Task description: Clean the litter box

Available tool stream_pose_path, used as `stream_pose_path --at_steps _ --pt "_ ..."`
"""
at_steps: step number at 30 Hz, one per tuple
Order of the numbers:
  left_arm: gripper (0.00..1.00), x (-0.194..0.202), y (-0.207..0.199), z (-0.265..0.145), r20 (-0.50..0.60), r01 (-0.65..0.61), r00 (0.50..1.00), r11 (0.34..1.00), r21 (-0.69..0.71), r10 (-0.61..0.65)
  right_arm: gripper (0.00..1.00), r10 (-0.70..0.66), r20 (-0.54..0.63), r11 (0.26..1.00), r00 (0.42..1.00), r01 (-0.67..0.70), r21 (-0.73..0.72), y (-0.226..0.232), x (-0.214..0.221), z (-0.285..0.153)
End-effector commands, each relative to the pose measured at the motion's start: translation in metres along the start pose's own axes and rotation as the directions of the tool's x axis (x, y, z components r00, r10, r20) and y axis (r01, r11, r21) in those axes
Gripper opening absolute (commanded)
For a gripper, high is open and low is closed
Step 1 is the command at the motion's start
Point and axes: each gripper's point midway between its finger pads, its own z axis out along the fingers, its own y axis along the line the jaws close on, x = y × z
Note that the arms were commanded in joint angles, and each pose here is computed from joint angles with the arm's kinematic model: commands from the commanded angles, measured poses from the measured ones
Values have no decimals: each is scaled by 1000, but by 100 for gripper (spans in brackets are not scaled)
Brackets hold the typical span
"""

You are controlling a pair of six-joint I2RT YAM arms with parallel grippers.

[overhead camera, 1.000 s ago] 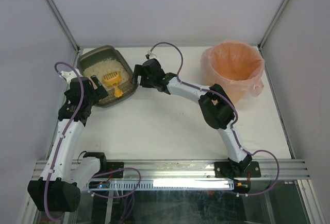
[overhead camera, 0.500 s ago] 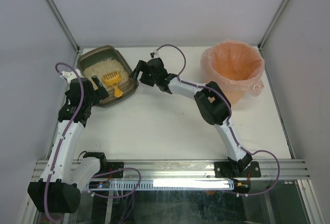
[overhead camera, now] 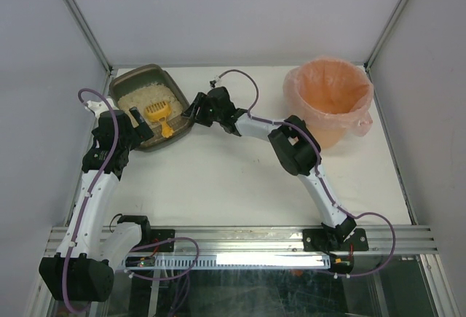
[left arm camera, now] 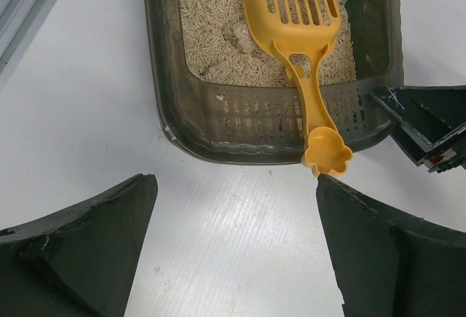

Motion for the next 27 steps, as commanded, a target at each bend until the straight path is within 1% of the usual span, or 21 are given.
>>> stream_pose_path --at_steps 1,7,9,15,21,24,27 --pt "96 -15 -6 -2 53 5 999 999 35 -6 47 10 22 997 1000 -9 -72 20 -7 -1" --pt "96 -13 -7 0 45 7 999 999 34 -9 16 -11 80 999 997 15 -49 9 -7 -16" --pt "96 -12 -7 1 41 6 999 999 32 -8 8 -18 115 999 993 24 -47 6 -6 -24" --pt "96 -11 -6 3 37 10 999 1000 23 -10 1 -15 204 1000 979 14 5 -15 2 -59" --pt "95 -11 -4 6 34 17 999 1000 6 -17 0 -32 280 998 960 14 69 -28 13 -102" --pt "94 -9 -5 8 21 21 1000 1000 11 -21 0 -38 287 997 957 17 73 -31 22 -127" --pt "94 -7 -6 8 16 36 999 999 14 -36 0 -58 261 994 964 33 100 -42 39 -147"
